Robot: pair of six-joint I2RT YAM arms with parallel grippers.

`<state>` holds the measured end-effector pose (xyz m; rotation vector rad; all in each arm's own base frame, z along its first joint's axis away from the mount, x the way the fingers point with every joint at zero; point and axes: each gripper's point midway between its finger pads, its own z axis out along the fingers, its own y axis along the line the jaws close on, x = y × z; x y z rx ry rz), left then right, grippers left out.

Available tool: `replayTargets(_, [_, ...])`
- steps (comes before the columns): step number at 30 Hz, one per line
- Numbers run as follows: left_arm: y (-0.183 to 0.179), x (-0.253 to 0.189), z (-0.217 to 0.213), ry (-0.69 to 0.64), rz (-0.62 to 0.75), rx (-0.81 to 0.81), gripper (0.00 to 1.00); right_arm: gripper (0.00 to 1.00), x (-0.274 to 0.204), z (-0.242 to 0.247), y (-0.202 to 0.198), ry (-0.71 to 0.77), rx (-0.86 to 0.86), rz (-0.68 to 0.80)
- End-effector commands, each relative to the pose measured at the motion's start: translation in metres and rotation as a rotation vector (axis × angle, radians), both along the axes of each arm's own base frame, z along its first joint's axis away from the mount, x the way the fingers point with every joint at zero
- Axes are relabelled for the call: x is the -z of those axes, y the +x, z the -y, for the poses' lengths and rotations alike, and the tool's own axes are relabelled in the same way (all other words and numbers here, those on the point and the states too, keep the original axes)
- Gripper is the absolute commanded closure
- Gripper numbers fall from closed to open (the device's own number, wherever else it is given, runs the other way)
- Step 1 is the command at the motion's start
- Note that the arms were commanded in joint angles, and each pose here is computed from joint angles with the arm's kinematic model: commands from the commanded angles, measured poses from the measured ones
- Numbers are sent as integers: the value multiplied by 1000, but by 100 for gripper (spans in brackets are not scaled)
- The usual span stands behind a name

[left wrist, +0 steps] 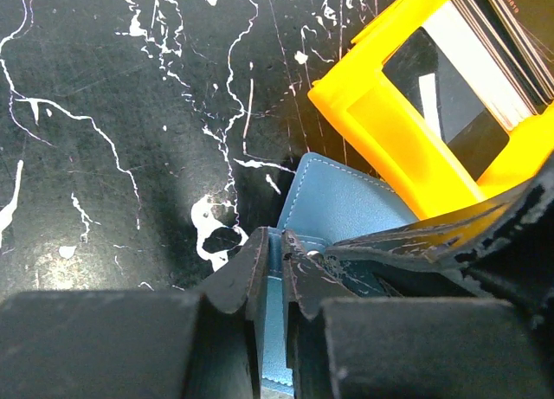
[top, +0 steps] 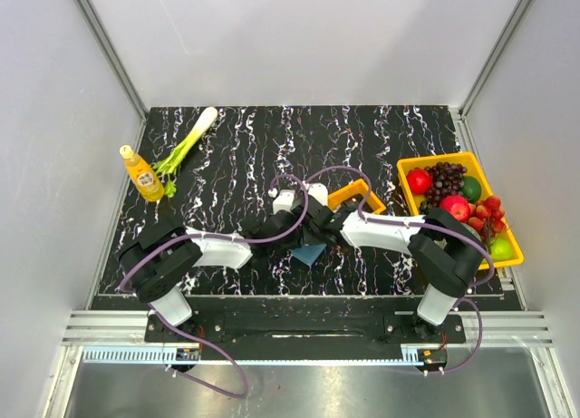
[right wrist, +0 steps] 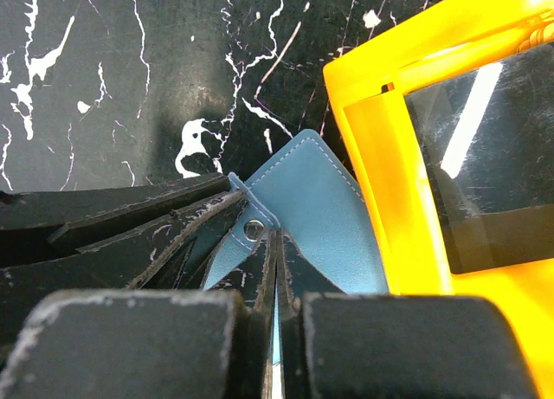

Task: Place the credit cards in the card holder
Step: Close the card holder at the center of the board.

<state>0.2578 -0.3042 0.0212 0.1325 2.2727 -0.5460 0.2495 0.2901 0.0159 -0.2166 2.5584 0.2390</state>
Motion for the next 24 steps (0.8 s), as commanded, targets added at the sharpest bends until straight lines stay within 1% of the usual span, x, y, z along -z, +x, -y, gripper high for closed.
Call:
replayTargets(1, [-76, 40, 9, 12, -217, 252, 100, 100, 97, 49, -112, -182, -83, -427])
replayTargets(3, [-77, 40, 9, -16, -220, 264, 100, 100, 99, 49, -116, -180, -80, -446])
replayTargets(7, [-82, 35, 12, -119, -241, 320, 100, 100, 102, 53, -121, -179, -63, -466])
replayTargets(11, [-86, 34, 15, -161, -252, 359, 100, 100, 105, 58, -129, -177, -47, -495])
replayTargets(14, [-87, 33, 16, -164, -244, 376, 100, 100, 105, 63, -133, -191, -22, -509])
replayTargets(18, [-87, 31, 16, -162, -226, 380, 100, 100, 100, 68, -130, -217, 4, -481])
replayTargets(21, [-87, 30, 15, -149, -203, 382, 100, 100, 98, 66, -133, -241, -7, -473])
replayTargets(24, [-86, 27, 16, -149, -186, 382, 100, 100, 93, 61, -130, -219, -27, -438])
